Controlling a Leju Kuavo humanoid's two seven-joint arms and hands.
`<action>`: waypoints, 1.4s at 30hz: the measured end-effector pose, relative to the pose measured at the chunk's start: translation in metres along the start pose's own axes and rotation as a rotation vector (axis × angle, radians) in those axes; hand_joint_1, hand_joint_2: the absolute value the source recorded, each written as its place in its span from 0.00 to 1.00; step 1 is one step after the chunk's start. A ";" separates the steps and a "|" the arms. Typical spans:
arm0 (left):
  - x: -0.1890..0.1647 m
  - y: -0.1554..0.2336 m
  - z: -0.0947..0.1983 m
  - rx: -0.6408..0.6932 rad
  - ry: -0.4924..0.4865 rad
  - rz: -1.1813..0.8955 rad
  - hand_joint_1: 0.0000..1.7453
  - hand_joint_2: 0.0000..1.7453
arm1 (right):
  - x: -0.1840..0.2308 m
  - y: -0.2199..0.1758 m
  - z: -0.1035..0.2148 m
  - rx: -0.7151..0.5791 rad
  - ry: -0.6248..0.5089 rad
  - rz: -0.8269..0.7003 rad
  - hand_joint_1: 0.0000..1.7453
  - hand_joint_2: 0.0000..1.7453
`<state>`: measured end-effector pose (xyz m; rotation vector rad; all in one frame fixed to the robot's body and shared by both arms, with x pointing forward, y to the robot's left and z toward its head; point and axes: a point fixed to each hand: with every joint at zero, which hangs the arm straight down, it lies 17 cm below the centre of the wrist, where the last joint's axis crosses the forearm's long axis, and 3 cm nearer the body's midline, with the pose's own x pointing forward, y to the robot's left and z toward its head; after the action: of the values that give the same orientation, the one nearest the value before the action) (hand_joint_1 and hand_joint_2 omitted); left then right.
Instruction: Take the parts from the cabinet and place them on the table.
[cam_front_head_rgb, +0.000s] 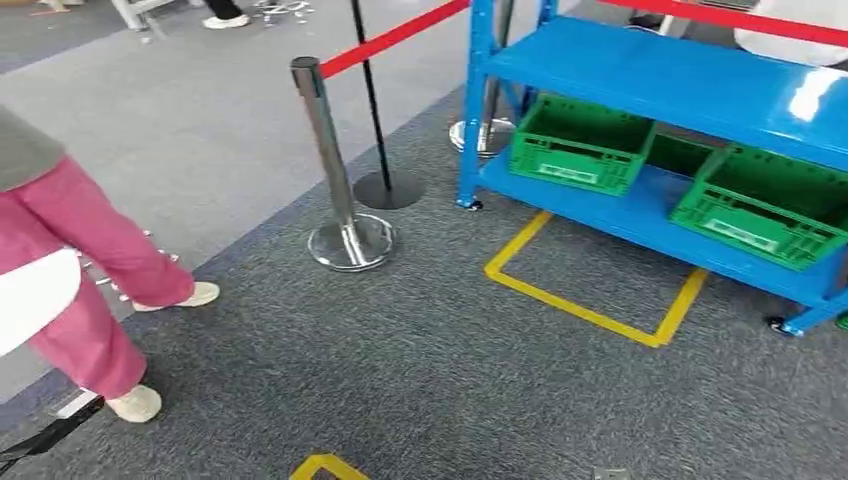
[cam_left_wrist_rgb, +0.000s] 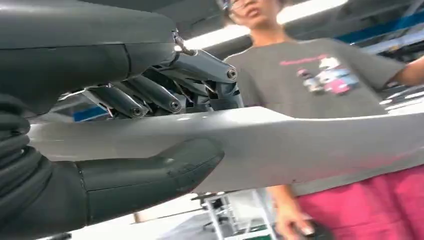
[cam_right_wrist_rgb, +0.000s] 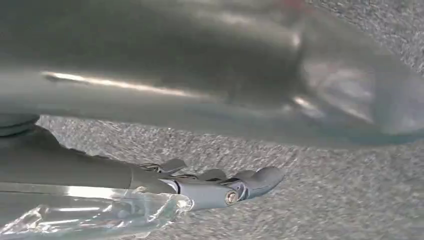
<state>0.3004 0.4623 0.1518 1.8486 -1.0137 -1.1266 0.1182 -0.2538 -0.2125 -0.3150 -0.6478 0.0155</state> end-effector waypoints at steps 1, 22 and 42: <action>0.000 0.001 -0.003 0.007 0.001 0.001 1.00 1.00 | 0.000 0.000 0.000 0.000 0.000 0.000 0.00 0.00; -0.008 -0.010 -0.011 0.022 -0.055 -0.007 1.00 1.00 | 0.004 0.009 -0.006 0.012 -0.026 0.037 0.00 0.00; -0.018 -0.027 -0.011 -0.006 0.021 0.008 1.00 1.00 | 0.001 0.017 -0.014 0.010 -0.010 0.028 0.00 0.00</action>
<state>0.3116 0.4920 0.1378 1.8467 -1.0037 -1.1019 0.1282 -0.2411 -0.2274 -0.3144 -0.6531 0.0476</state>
